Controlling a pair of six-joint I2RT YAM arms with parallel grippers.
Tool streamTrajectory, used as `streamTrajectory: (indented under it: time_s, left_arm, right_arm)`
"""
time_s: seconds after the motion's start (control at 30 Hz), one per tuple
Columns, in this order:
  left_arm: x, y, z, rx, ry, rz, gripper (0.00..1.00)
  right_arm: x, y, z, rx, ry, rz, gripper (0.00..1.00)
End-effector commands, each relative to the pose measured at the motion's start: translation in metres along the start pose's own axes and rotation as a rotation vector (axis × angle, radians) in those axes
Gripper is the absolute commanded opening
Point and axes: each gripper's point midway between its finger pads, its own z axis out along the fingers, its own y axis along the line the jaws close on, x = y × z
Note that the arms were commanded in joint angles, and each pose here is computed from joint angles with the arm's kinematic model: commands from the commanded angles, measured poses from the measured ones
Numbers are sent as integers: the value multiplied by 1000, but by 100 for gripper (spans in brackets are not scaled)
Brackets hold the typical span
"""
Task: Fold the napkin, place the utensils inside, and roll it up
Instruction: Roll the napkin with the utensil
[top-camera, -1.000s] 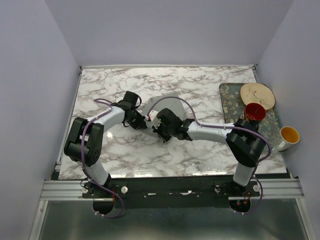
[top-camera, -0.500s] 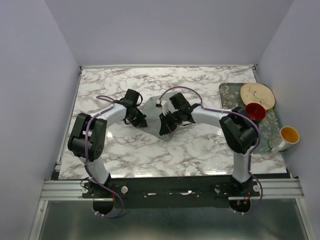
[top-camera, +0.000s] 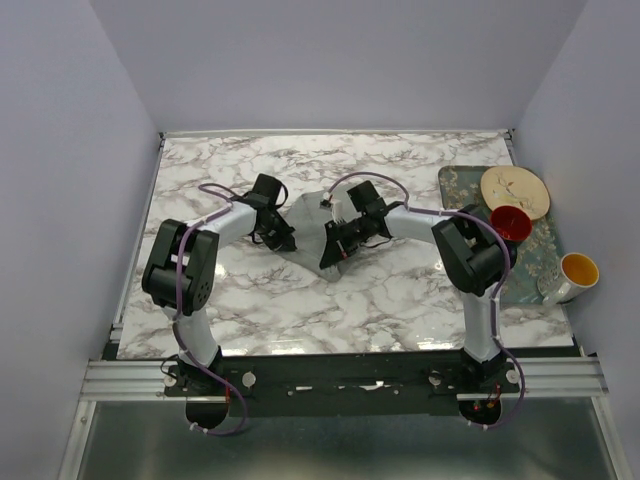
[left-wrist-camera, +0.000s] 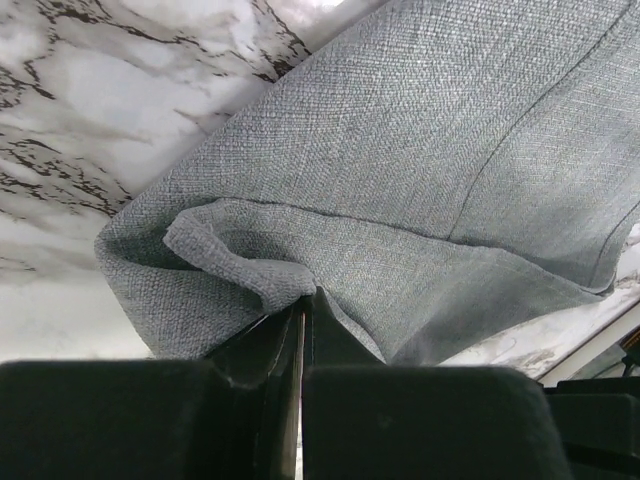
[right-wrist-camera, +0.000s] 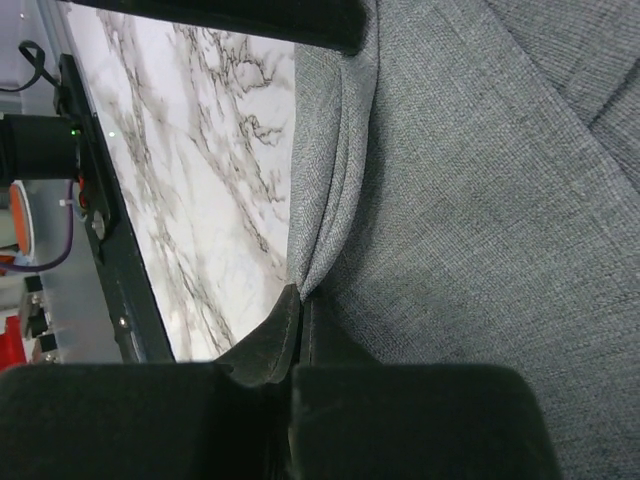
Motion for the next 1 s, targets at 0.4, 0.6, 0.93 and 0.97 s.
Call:
streamTrajectory:
  time_s: [0.4, 0.6, 0.93, 0.97]
  left_arm:
    - [-24, -21, 9, 68, -66, 196, 42]
    - [-29, -42, -6, 134, -68, 274, 50]
    - [-11, -53, -52, 231, -90, 365, 36]
    - [-8, -50, -53, 231, -86, 367, 33]
  right_arm:
    - [27, -39, 6, 69, 86, 197, 5]
    - [24, -43, 5, 76, 92, 209, 4]
    - [18, -46, 4, 83, 97, 203, 4]
    - [19, -46, 5, 84, 99, 205, 4]
